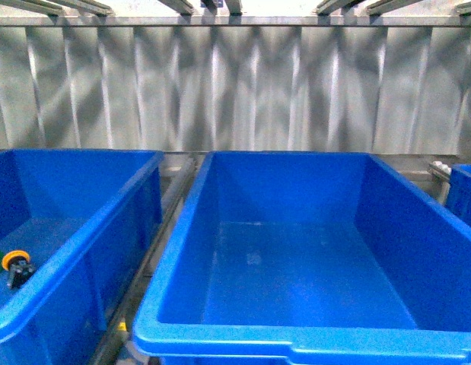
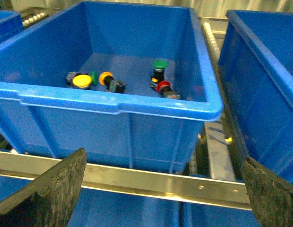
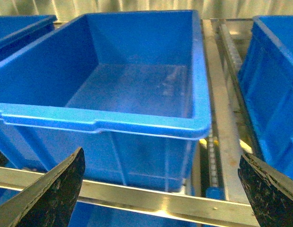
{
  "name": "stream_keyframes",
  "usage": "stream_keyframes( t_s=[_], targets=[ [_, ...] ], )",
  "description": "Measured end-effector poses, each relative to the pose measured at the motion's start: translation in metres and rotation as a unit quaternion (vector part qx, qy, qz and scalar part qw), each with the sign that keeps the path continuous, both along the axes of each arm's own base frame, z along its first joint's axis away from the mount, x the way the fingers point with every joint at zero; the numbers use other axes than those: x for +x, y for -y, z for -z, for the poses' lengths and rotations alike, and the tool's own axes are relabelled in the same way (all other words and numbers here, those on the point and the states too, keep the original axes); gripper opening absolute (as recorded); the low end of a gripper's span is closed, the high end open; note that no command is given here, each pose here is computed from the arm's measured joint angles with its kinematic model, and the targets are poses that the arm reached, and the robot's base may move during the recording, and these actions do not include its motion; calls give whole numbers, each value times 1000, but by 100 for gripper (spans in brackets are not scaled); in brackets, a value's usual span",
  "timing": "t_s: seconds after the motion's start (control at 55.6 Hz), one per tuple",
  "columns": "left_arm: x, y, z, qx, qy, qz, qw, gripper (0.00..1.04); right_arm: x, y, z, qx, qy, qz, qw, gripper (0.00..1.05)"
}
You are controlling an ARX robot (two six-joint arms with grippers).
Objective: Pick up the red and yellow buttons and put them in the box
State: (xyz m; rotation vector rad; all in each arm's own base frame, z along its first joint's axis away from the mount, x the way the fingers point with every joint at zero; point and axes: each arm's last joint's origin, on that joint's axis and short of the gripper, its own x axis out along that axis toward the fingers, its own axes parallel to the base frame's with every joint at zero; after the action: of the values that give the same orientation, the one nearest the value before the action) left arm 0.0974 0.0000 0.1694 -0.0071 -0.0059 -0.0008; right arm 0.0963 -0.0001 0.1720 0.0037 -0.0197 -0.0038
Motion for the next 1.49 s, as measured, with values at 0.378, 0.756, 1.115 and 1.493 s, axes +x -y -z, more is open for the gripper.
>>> stream_keyframes(
  t_s=[0.378, 0.756, 1.115, 1.493],
  targets=[
    [0, 0, 0, 0, 0, 0, 1000, 97, 0, 0, 0, 0, 1, -1, 1000, 98],
    [0, 0, 0, 0, 0, -2, 1000, 97, 0, 0, 0, 0, 0, -3, 1000, 98],
    [0, 0, 0, 0, 0, 0, 1000, 97, 0, 0, 0, 0, 0, -2, 1000, 98],
    [16, -6, -39, -73, -65, 6, 995, 97, 0, 0, 0, 0, 0, -2, 1000, 98]
  ],
)
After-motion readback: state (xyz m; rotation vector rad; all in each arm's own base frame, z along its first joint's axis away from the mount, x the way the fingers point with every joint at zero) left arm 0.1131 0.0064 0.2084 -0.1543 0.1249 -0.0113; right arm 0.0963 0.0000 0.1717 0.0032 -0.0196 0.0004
